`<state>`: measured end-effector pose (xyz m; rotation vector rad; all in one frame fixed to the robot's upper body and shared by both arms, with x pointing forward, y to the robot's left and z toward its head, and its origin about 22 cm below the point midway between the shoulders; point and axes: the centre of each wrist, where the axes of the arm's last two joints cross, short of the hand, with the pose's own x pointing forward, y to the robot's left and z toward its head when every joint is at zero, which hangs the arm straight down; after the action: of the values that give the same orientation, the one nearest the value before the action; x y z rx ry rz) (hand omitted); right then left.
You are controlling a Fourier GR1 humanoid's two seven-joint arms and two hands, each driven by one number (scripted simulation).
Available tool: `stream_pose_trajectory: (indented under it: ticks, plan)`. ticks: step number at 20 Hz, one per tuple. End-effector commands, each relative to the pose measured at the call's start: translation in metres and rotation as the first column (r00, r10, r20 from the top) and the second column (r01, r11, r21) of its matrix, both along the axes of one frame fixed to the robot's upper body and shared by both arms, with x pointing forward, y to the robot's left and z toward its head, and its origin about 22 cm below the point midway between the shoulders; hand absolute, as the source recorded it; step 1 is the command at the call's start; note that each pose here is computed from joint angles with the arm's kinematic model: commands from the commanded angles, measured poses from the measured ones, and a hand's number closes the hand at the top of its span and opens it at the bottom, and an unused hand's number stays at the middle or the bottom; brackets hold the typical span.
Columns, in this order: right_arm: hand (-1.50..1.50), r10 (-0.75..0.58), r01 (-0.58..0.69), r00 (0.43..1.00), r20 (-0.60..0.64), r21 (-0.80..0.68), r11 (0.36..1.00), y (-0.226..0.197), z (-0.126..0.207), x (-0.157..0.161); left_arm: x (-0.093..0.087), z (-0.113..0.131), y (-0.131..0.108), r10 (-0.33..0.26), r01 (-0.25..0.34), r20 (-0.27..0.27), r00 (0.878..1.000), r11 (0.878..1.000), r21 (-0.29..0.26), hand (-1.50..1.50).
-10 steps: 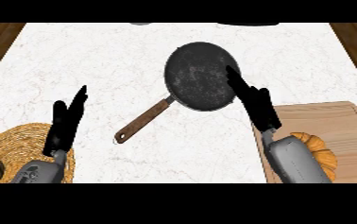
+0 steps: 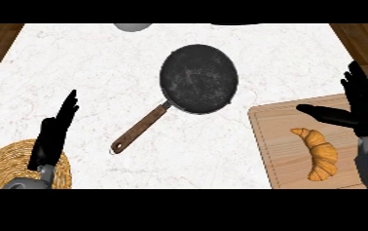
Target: Pick the croissant from the cutting board and place it in the pan
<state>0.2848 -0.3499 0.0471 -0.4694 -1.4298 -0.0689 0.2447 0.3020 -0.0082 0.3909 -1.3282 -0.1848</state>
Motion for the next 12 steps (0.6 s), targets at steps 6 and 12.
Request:
stream_pose_trajectory:
  ticks: [6,12]
  plan:
    - [-1.5,-0.217,0.139,0.94,-0.264,-0.285,0.948,-0.096,0.017,-0.116,-0.025,0.001,-0.012,-0.043,0.043,0.021,0.999,0.999,0.003,0.0]
    - [-1.5,-0.087,-0.076,0.911,-0.404,-0.371,0.926,-0.105,0.094,-0.112,-0.033,0.008,-0.006,-0.08,0.079,0.021,0.997,0.997,0.016,0.0]
